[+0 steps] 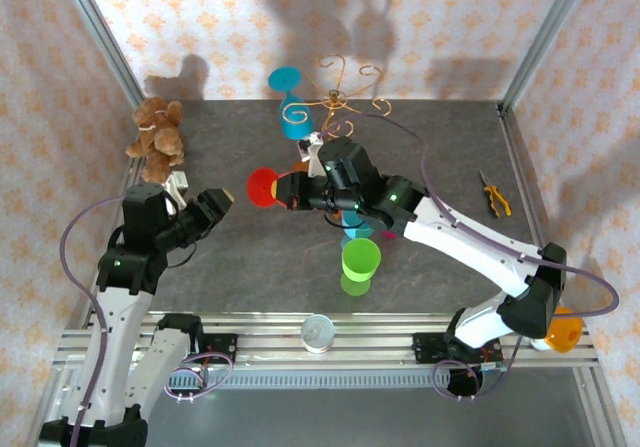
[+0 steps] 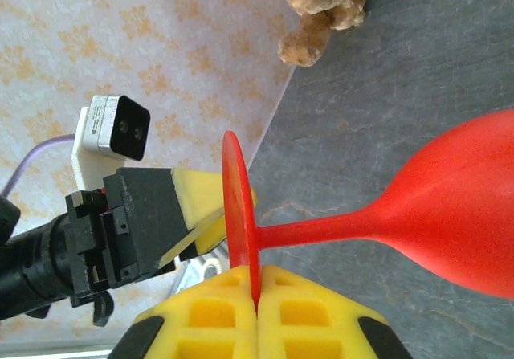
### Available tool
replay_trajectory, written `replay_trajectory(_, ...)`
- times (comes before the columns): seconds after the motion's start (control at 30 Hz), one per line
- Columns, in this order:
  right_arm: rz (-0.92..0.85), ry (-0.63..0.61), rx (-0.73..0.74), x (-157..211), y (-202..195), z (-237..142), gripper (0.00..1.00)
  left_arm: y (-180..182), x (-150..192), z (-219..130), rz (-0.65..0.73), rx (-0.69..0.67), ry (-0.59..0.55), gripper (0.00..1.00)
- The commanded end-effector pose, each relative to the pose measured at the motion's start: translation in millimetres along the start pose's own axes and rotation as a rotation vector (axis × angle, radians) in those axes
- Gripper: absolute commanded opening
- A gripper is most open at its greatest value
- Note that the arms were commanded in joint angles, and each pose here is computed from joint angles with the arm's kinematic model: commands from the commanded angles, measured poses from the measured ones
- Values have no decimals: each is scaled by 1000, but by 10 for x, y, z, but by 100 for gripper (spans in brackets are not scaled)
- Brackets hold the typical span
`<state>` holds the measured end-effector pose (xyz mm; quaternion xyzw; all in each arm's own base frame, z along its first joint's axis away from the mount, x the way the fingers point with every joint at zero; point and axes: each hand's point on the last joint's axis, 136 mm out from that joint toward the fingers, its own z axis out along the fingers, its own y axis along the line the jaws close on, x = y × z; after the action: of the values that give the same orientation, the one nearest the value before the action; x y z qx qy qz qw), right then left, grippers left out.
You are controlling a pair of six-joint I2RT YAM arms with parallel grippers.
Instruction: Take the wine glass off the wine glass rack
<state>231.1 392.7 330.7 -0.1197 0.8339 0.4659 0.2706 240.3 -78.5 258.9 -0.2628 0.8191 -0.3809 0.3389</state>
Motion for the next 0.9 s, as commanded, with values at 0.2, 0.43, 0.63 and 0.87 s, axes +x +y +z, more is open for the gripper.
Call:
replay_trajectory(0.2,-257,73,130,448,-321,163,0,369,236,-31,-29,-60,7,52)
replay_trajectory(0.43,-445,91,200,737,-440,351,0,441,324,6,-43,-79,53,53)
replay_trajectory(0.63,-662,45,322,981,-568,518,0,475,405,27,-53,-90,101,58)
replay_trajectory(0.87,-819,-68,418,1073,-617,610,0,474,527,88,-85,-57,169,62)
